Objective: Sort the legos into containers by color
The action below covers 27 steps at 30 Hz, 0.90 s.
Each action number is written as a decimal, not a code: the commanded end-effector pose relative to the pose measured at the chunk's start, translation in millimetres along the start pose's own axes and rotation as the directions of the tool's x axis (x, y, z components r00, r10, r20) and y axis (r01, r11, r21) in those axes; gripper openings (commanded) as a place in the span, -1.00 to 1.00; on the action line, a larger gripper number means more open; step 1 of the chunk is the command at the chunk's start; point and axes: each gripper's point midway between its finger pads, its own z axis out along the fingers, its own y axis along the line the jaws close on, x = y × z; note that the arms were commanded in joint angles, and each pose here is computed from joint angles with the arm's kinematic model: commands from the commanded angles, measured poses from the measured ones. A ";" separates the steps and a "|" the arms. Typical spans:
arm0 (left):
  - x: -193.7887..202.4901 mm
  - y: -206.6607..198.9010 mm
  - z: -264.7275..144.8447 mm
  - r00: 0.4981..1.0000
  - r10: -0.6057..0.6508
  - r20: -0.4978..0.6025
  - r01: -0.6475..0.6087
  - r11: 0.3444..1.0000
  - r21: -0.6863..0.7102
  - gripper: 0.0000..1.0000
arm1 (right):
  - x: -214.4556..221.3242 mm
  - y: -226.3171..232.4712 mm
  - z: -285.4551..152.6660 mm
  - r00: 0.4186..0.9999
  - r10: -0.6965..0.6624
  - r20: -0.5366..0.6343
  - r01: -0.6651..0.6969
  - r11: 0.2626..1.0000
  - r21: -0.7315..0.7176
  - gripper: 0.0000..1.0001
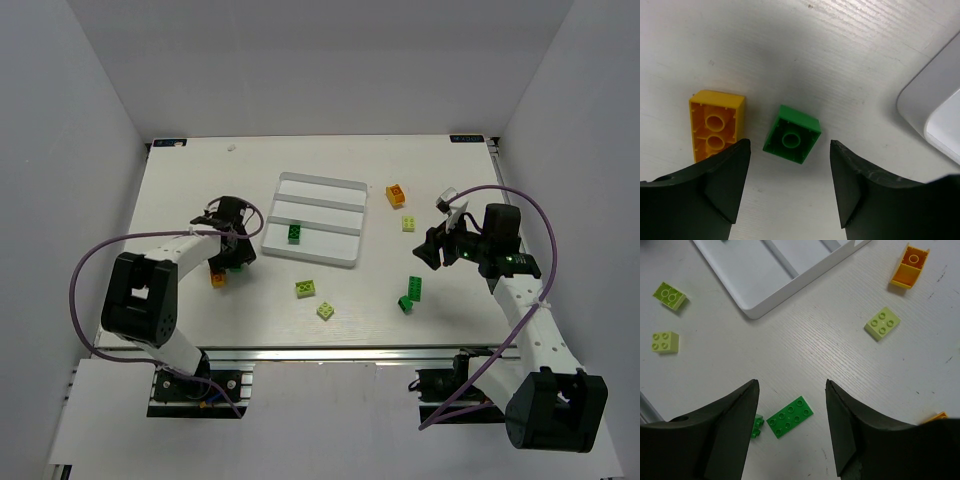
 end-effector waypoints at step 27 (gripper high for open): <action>-26.4 -31.4 -19.0 0.992 0.088 0.087 -0.102 0.978 0.180 -0.65 | -10.8 0.0 -0.3 0.998 -0.049 0.037 0.050 0.999 -0.004 0.23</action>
